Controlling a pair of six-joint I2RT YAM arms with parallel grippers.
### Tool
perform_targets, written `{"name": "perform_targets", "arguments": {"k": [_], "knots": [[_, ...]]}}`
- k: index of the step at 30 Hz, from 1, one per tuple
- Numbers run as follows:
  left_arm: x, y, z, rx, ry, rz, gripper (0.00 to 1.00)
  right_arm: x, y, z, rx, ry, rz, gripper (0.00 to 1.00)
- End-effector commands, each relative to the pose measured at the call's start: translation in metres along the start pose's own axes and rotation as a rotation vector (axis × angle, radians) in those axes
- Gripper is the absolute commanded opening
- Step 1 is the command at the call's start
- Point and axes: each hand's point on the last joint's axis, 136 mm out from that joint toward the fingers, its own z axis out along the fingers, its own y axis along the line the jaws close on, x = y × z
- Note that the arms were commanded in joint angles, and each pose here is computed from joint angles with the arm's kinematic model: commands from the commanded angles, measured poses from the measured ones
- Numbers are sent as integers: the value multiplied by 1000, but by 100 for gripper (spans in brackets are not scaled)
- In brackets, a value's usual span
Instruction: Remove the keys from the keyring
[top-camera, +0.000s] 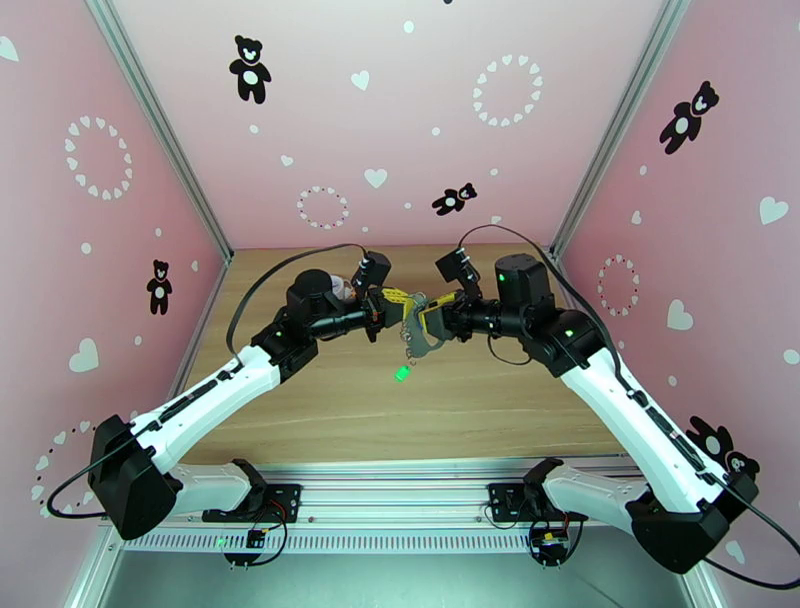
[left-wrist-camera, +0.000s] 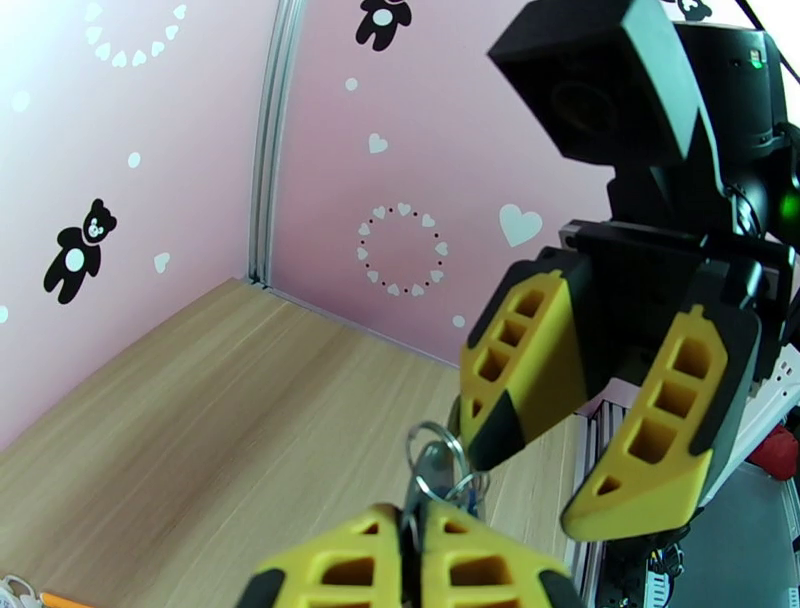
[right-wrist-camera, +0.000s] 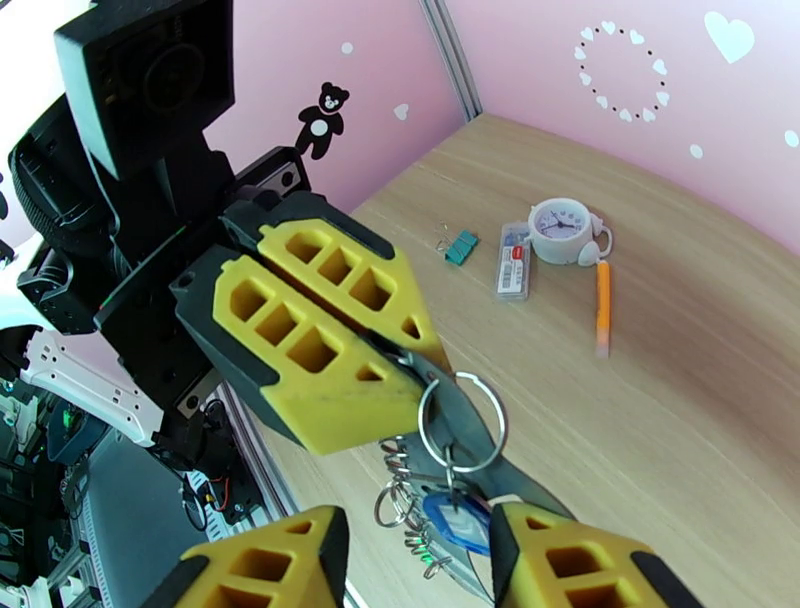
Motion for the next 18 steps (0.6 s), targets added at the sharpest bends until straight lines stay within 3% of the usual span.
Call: {"name": "perform_targets", "arguments": {"k": [1, 14, 16, 18], "knots": [[-28, -19, -8, 32, -55, 64, 0, 1, -2, 14, -29, 8, -11, 40], [-31, -27, -8, 2, -71, 122, 0, 11, -13, 24, -4, 40, 2, 19], [-31, -25, -9, -21, -70, 138, 0, 8, -14, 21, 13, 30, 4, 5], [-28, -23, -9, -32, -62, 150, 0, 5, -15, 16, 39, 22, -1, 0]]}}
